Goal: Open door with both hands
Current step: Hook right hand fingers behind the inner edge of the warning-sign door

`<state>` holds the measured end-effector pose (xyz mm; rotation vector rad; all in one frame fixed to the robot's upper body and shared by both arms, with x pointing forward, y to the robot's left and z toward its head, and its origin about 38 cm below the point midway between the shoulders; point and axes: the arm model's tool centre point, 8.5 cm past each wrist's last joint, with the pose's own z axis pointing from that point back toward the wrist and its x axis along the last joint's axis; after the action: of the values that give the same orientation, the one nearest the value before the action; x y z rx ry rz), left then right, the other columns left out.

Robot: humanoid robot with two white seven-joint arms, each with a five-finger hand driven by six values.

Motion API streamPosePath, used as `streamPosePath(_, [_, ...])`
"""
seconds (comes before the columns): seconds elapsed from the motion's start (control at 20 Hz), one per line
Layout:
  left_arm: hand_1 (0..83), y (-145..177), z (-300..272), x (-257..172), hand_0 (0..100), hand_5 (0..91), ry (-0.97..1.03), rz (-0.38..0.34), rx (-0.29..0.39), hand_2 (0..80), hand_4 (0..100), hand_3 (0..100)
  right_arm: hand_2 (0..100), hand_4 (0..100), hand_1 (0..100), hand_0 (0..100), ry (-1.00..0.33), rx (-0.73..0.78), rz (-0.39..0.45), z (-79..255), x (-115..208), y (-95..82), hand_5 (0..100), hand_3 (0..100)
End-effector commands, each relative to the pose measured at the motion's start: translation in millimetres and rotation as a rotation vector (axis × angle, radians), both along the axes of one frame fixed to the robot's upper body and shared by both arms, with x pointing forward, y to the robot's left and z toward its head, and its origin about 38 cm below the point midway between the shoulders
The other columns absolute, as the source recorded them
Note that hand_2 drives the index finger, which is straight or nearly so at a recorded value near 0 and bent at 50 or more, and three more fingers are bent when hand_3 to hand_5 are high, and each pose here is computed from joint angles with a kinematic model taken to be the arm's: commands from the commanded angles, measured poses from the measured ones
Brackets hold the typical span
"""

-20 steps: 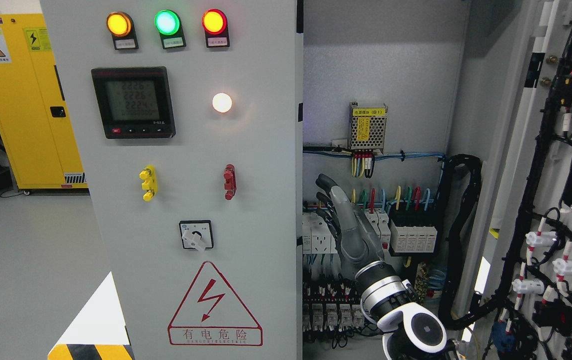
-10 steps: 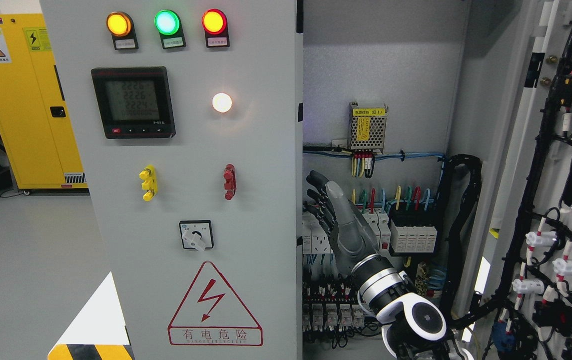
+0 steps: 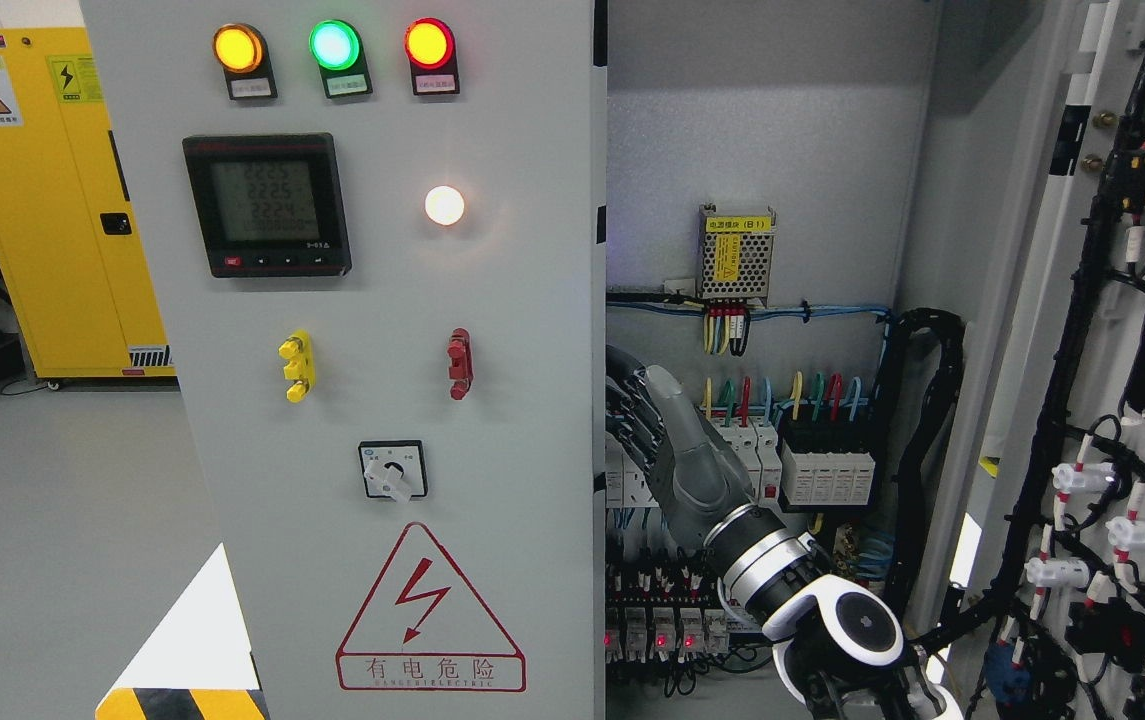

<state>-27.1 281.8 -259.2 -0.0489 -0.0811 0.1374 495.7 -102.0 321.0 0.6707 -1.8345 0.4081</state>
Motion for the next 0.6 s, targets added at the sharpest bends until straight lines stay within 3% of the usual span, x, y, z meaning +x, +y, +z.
streamPosePath(0.0, [19.4,1,0,0,35,0.0,0.0,-0.001,0.0,0.0,0,0,0,0,10,21,0.039,0.017,0.007,-4,9,-16.2,0,0])
streamPosePath(0.45, [19.4,0,0,0,35,0.0,0.002,-0.001,0.0,0.0,0,0,0,0,10,21,0.037,0.013,0.097,-1,14,-11.8,0,0])
streamPosePath(0.55, [19.4,0,0,0,35,0.0,0.0,0.001,-0.001,0.0,0,0,0,0,10,21,0.019,-0.001,0.154,1,11,-8.1,0,0])
